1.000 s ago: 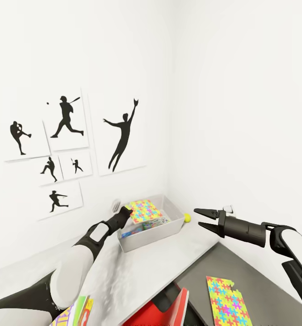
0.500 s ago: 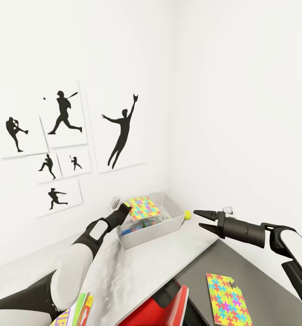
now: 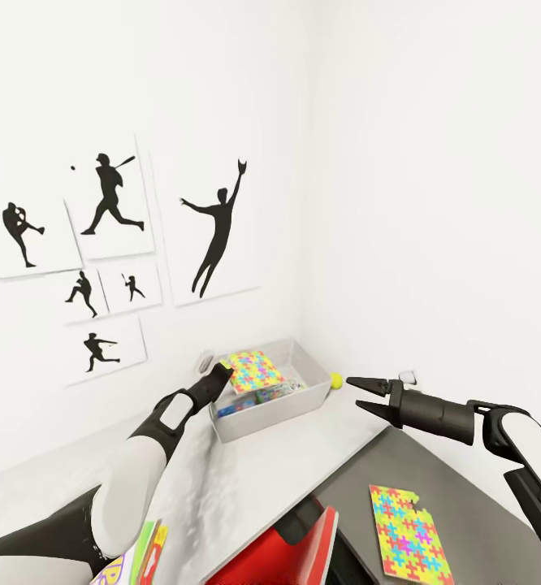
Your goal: Put all the toys in the child's room - the three board games (two on the bed and one on the table), the two jigsaw puzzles on the table, and the tennis ball on the table - inside the toy box on the table in the child's room.
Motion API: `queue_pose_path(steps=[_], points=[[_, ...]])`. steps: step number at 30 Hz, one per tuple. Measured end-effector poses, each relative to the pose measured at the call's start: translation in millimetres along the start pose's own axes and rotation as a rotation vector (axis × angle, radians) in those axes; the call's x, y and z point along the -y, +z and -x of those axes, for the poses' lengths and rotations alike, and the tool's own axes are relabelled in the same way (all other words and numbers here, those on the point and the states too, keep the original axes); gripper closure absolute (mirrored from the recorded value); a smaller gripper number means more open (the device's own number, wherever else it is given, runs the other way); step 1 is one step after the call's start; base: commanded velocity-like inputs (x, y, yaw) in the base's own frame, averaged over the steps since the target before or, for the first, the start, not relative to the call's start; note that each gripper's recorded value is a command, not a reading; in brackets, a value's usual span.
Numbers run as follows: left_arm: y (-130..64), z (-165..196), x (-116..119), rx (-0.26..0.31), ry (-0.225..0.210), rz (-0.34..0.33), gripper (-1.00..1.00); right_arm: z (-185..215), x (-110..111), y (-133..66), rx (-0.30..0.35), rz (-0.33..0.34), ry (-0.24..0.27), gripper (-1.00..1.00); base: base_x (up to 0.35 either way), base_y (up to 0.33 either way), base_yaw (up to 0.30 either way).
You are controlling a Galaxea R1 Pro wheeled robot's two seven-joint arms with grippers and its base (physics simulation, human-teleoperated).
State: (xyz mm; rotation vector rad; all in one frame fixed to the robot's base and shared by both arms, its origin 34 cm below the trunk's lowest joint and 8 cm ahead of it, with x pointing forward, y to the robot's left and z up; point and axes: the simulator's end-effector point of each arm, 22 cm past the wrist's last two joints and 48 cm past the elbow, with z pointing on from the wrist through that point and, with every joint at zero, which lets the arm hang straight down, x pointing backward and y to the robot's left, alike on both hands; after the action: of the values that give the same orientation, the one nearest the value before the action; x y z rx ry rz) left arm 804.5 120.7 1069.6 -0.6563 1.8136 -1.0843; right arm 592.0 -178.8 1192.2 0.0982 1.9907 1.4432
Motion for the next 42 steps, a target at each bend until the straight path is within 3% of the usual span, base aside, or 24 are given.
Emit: queue_pose_path(steps=[10, 15, 21, 42], points=[[3.8, -5.0, -9.6, -0.009, -0.002, 0.014, 1.00, -1.3, 7.4, 3.1, -0.006, -0.006, 0.013, -1.00, 0.000, 0.000, 0.000], [6.8, -9.7, -10.7, -0.022, 0.031, 0.017, 1.00, -2.0, 11.2, 4.6, -0.010, -0.009, 0.019, -1.00, 0.000, 0.000, 0.000], [9.4, -4.8, -13.8, 0.005, 0.056, 0.021, 1.00, -3.1, 15.8, 6.6, -0.014, -0.014, 0.027, -1.00, 0.000, 0.000, 0.000], [15.8, -10.3, -32.4, -0.001, 0.051, 0.044, 1.00, -8.0, 30.4, 14.7, -0.029, -0.023, 0.057, -1.00, 0.000, 0.000, 0.000]])
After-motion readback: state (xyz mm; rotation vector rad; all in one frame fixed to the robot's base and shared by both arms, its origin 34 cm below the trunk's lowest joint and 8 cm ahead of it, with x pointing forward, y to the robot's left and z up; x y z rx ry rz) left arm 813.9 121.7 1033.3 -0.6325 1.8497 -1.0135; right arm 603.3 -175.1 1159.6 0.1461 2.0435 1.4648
